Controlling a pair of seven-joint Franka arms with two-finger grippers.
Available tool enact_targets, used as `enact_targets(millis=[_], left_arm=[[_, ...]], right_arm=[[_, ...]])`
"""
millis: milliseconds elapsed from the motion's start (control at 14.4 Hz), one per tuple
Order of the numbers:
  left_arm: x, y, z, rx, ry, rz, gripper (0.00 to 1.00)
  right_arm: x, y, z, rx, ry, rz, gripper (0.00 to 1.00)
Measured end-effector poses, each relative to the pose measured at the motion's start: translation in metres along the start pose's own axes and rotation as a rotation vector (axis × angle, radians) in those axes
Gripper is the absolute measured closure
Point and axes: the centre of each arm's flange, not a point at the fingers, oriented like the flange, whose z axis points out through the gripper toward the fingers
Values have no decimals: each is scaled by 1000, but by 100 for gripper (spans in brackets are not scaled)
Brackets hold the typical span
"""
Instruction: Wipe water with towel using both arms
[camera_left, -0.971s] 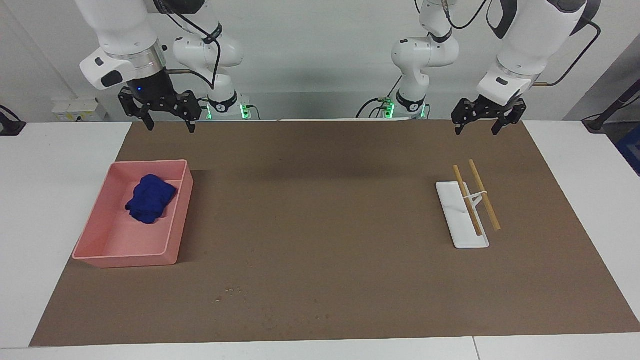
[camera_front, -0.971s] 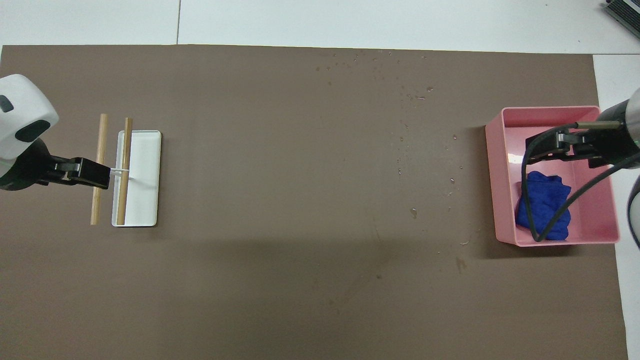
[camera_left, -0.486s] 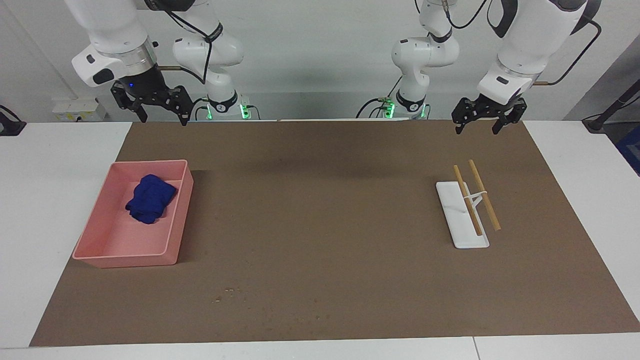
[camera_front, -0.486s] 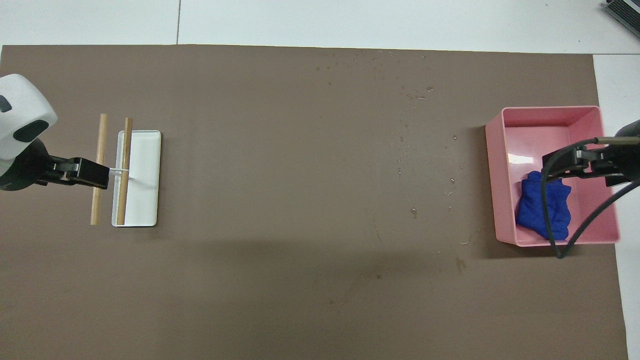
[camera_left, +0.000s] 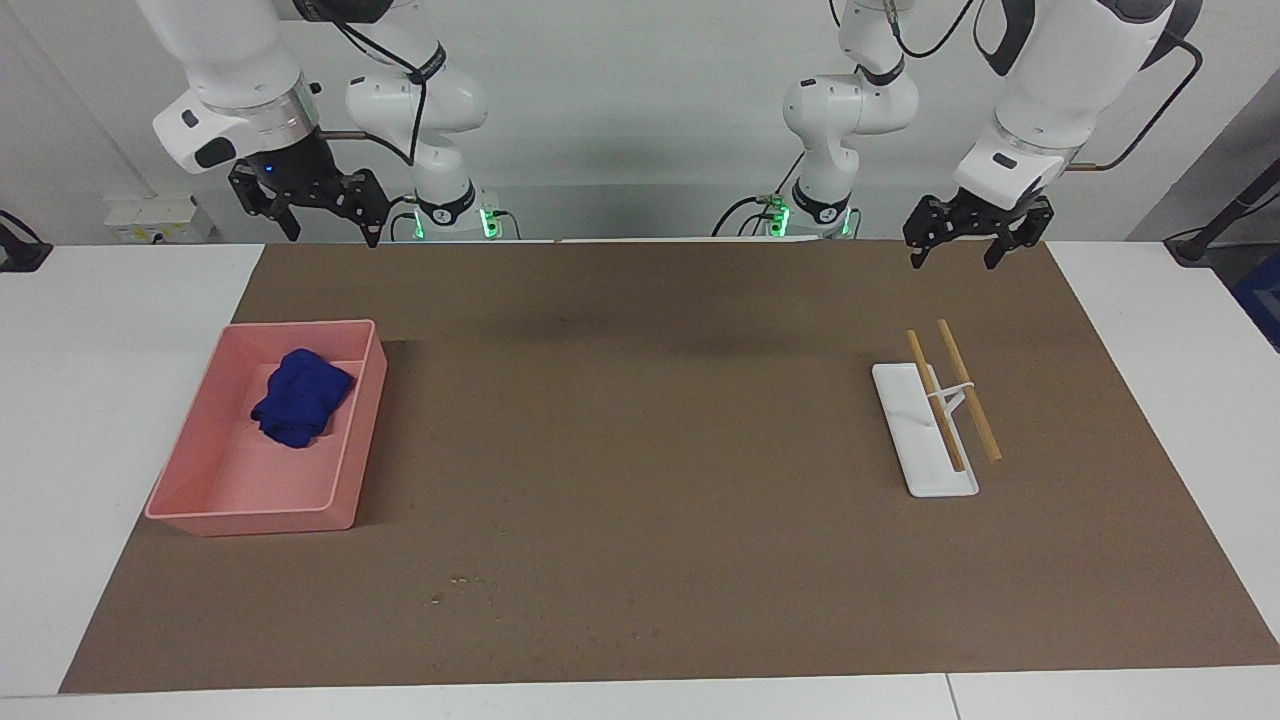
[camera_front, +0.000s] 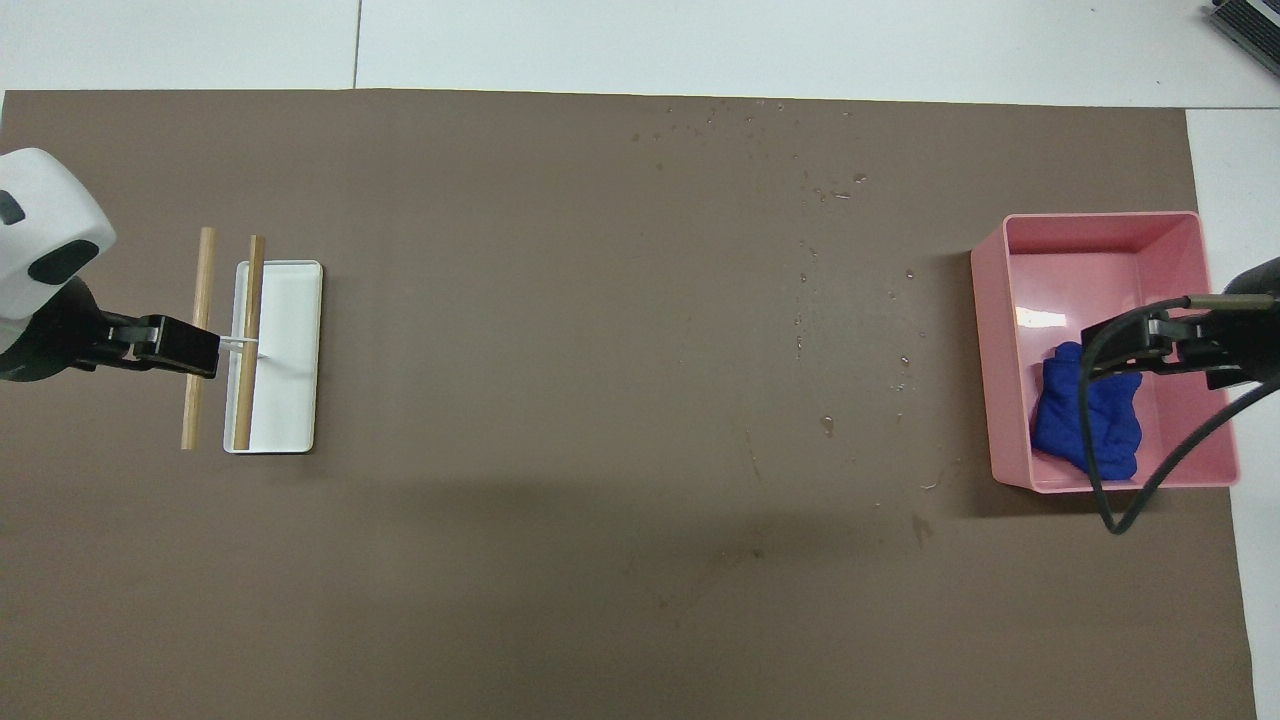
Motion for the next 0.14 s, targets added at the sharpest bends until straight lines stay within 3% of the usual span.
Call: enact_targets(millis=[139], left_arm=[[0, 0, 0, 0, 0, -1, 0]], right_arm=[[1, 0, 0, 1, 8, 0, 0]])
